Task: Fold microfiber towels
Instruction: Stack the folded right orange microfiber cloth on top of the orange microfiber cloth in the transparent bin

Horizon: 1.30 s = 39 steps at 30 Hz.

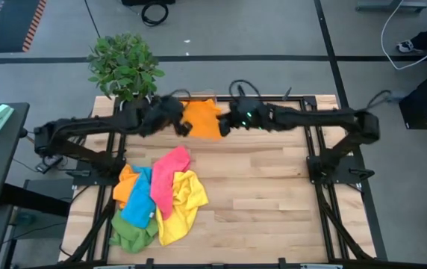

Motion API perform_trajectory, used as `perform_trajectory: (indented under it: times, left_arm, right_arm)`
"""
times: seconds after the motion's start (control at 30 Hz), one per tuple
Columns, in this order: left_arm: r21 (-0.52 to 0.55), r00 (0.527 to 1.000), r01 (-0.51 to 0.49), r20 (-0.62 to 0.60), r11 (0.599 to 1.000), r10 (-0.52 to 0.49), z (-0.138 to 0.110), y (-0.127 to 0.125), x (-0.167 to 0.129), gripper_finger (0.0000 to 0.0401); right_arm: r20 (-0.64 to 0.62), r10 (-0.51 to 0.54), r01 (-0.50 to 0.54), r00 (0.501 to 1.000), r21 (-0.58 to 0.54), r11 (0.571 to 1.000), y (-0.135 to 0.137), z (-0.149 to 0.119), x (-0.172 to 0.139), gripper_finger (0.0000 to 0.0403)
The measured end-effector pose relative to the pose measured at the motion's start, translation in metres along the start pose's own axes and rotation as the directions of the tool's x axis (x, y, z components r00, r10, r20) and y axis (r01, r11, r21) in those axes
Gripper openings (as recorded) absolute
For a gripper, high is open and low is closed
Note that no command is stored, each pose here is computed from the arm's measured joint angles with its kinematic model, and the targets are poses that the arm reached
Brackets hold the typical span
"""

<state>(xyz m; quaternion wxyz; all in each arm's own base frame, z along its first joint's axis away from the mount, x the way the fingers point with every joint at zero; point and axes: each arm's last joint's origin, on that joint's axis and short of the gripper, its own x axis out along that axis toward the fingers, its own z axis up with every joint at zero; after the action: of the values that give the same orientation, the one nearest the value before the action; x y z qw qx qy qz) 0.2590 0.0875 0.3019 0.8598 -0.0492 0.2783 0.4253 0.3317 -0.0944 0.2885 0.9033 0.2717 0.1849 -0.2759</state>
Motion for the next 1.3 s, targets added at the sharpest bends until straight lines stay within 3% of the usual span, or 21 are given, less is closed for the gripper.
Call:
perform_trajectory:
  times: [0.2,0.53,0.83,1.3]
  left_arm:
    - [0.029,0.983,-0.095,-0.155,0.995,0.099,-0.007,0.041,0.034,0.0008]
    - [0.07,0.953,-0.12,-0.273,0.99,0.135,-0.021,0.065,0.083,0.0008]
    - [0.079,0.936,-0.112,-0.325,0.991,0.132,-0.036,0.067,0.118,0.0008]
    - [0.054,0.943,-0.146,-0.295,0.988,0.155,-0.035,0.079,0.131,0.0008]
  right_arm:
    - [-0.027,-0.053,0.052,0.998,-0.036,0.998,-0.017,0.03,0.059,0.0]
    - [-0.109,-0.093,0.093,0.99,-0.009,0.996,-0.05,0.038,0.112,0.0]
    - [-0.116,-0.131,0.132,0.985,0.004,0.991,-0.071,0.038,0.126,0.0]
    - [-0.1,-0.133,0.136,0.986,0.026,0.99,-0.092,0.038,0.14,0.0005]
